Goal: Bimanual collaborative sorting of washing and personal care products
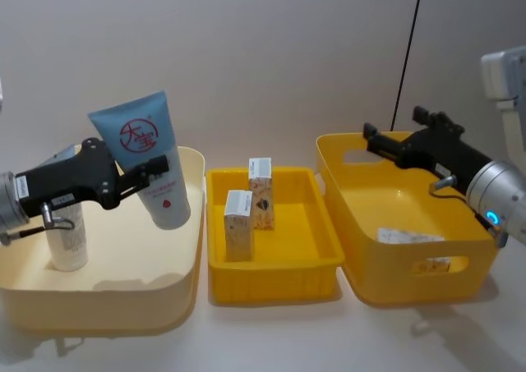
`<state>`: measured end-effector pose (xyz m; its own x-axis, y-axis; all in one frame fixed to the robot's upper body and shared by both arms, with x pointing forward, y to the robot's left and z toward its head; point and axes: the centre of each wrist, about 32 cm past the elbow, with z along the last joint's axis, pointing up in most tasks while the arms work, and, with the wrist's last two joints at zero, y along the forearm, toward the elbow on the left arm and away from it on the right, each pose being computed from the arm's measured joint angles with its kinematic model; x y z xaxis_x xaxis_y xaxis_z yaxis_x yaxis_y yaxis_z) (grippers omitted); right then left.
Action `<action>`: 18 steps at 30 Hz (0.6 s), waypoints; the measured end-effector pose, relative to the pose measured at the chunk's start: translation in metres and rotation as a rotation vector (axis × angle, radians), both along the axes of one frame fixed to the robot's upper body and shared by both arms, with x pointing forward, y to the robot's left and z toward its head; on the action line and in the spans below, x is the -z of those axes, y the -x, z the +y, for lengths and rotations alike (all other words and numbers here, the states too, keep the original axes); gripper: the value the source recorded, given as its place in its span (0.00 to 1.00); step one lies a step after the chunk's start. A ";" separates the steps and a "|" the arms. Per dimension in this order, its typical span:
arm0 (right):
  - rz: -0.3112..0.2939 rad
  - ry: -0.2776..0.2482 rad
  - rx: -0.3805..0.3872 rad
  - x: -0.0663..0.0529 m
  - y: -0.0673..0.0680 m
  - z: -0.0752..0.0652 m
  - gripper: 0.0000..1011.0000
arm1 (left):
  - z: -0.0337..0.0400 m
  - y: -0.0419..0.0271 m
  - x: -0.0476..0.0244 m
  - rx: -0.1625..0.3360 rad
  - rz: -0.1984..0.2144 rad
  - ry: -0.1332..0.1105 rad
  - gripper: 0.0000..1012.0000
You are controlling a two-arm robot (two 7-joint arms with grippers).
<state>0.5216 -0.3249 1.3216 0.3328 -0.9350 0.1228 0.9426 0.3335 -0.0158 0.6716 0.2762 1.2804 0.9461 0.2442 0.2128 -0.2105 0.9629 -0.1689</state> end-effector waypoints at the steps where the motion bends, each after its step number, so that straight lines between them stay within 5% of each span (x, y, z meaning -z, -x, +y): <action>1: 0.004 0.004 -0.013 0.000 0.001 0.000 0.99 | 0.0001 0.0003 0.0016 0.002 0.002 0.000 0.30; 18: 0.070 0.075 -0.227 -0.006 0.011 0.009 0.99 | -0.0044 -0.0009 0.0142 0.030 0.021 0.001 0.30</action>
